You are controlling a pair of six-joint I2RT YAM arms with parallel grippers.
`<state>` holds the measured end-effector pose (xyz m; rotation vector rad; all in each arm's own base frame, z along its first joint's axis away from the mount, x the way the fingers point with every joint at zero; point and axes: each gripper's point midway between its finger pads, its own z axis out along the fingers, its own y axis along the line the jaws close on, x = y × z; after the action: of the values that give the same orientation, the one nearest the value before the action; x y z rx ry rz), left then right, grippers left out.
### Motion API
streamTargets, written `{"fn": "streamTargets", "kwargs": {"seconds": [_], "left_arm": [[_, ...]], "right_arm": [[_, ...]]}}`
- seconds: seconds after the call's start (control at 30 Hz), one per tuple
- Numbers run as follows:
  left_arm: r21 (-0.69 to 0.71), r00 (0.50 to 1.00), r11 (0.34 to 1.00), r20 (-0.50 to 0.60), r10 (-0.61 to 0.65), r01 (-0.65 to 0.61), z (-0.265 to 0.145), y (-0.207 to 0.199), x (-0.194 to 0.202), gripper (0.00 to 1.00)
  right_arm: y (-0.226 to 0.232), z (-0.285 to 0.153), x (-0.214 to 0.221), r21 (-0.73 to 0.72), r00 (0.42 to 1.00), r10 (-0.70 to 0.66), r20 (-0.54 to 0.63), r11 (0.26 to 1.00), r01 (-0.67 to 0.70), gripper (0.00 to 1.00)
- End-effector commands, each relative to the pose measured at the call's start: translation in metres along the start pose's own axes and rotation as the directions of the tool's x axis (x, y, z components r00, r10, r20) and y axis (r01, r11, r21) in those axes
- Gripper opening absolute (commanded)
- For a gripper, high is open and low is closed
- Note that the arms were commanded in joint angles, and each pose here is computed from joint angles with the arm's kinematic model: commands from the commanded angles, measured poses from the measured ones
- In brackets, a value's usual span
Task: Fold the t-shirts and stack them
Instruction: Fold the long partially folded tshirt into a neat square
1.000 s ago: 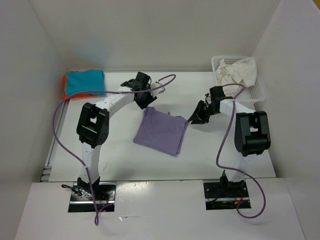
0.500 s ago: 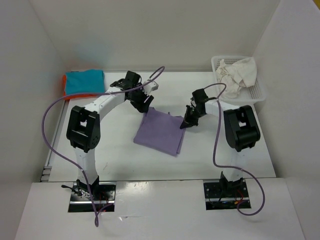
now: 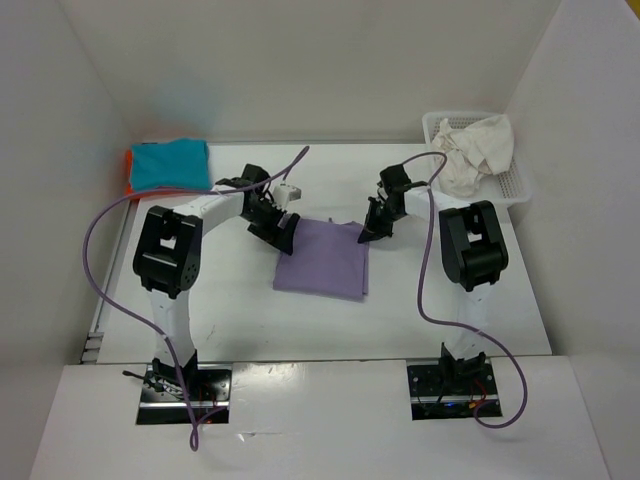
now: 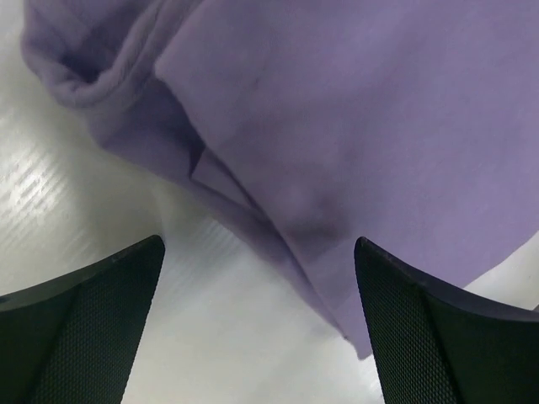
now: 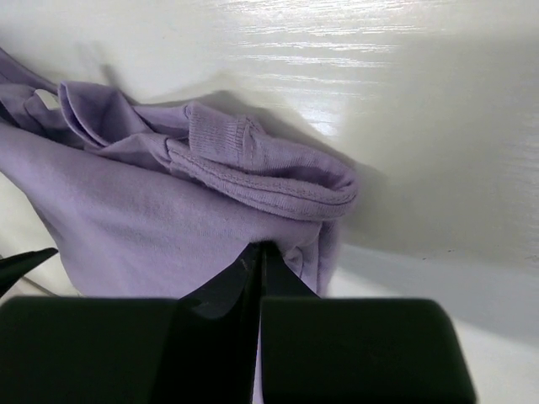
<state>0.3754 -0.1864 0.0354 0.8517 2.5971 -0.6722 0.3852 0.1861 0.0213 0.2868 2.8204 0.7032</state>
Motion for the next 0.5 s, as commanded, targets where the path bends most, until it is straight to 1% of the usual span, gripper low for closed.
{"fn": "streamTargets", "kwargs": {"seconds": [0.0,0.03,0.1,0.13,0.17,0.2,0.27,0.3,0.33,0.37,0.4,0.43,0.47], "left_arm": [[0.096,0.999,0.995,-0.028,-0.04,0.043,0.012,-0.019,0.01,1.0],[0.131,0.998,0.99,-0.035,-0.046,0.05,0.017,-0.027,0.011,1.0],[0.142,0.997,0.989,-0.06,-0.04,0.048,0.024,-0.034,0.017,1.0],[0.116,0.997,0.992,-0.073,-0.031,0.039,0.031,-0.034,0.019,1.0],[0.102,0.997,0.994,-0.075,-0.03,0.037,0.033,-0.031,0.021,1.0],[0.102,0.995,0.993,-0.085,-0.046,0.055,0.036,-0.03,0.024,1.0],[0.108,0.992,0.992,-0.11,-0.057,0.069,0.043,-0.032,0.03,1.0],[0.108,0.989,0.99,-0.126,-0.073,0.087,0.048,-0.031,0.034,1.0],[0.098,0.988,0.992,-0.14,-0.069,0.083,0.052,-0.031,0.038,1.0],[0.099,0.986,0.991,-0.152,-0.074,0.09,0.055,-0.03,0.041,1.0],[0.098,0.987,0.992,-0.143,-0.07,0.085,0.055,-0.03,0.037,1.0],[0.1,0.983,0.99,-0.166,-0.08,0.098,0.058,-0.029,0.044,1.0],[0.1,0.983,0.99,-0.166,-0.081,0.098,0.06,-0.028,0.042,0.99]], "right_arm": [[0.014,-0.026,-0.011,-0.005,0.996,-0.056,0.068,0.998,0.057,0.0],[0.016,-0.035,-0.01,-0.003,0.995,-0.051,0.089,0.999,0.052,0.0],[0.012,-0.042,-0.003,0.014,0.995,-0.025,0.092,1.0,0.023,0.0],[0.01,-0.045,-0.001,0.023,0.995,-0.017,0.103,1.0,0.015,0.0],[0.011,-0.057,-0.005,0.035,0.989,0.003,0.148,0.999,-0.008,0.0],[0.003,-0.058,0.003,0.061,0.989,0.023,0.144,0.998,-0.032,0.06],[-0.004,-0.068,0.004,0.101,0.98,0.066,0.186,0.991,-0.086,0.08],[-0.014,-0.065,0.013,0.126,0.98,0.088,0.179,0.986,-0.112,0.13],[-0.019,-0.064,0.018,0.138,0.976,0.124,0.182,0.979,-0.15,0.15],[-0.024,-0.063,0.024,0.153,0.973,0.141,0.182,0.974,-0.17,0.16],[-0.034,-0.056,0.036,0.172,0.974,0.162,0.159,0.967,-0.189,0.16],[-0.039,-0.051,0.041,0.181,0.973,0.177,0.149,0.962,-0.203,0.17],[-0.047,-0.041,0.054,0.215,0.975,0.187,0.117,0.954,-0.209,0.17]]}}
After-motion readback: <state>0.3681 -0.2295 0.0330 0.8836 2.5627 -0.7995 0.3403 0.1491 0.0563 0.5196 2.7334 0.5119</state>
